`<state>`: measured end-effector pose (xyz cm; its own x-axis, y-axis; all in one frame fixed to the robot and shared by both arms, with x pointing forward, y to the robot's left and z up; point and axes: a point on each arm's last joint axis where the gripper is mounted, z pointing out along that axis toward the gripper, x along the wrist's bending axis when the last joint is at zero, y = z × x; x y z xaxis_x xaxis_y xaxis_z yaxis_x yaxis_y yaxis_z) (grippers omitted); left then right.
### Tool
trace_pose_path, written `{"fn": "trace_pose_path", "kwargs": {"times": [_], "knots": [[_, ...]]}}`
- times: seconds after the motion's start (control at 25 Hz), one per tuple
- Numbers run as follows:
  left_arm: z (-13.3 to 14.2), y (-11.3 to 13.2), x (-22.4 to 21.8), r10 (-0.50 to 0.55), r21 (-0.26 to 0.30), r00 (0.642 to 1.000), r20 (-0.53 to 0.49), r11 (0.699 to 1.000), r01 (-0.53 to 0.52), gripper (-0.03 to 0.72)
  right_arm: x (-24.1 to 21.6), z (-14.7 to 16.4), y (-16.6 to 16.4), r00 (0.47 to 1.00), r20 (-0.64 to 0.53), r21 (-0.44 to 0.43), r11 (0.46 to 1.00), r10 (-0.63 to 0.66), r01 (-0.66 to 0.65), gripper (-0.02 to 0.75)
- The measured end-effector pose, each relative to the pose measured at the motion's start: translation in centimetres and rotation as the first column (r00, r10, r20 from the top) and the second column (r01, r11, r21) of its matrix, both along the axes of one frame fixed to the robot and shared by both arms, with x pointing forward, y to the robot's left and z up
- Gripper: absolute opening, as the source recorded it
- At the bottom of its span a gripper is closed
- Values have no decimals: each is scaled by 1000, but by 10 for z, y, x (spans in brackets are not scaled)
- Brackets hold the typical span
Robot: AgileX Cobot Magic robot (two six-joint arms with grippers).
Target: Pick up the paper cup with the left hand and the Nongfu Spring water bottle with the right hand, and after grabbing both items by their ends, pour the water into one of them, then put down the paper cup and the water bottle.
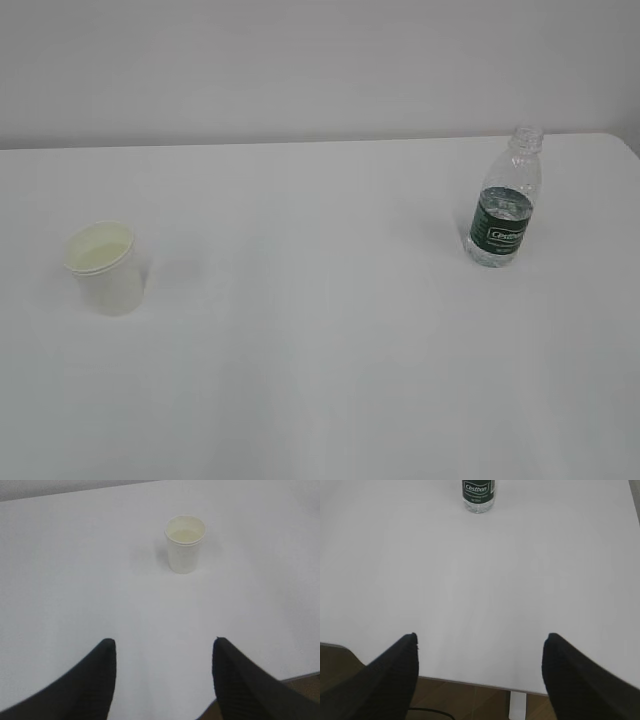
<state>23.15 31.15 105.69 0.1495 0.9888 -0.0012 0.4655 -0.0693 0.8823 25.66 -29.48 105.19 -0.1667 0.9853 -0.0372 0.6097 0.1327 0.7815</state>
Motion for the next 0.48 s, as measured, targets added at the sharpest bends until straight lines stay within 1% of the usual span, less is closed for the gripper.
{"fn": "trace_pose_path", "kwargs": {"times": [0.48], "knots": [[0, 0, 0, 0, 0, 1000, 0, 1000, 0, 431, 0, 0, 0, 1000, -2, -2, 1000, -1, 1, 586]]}}
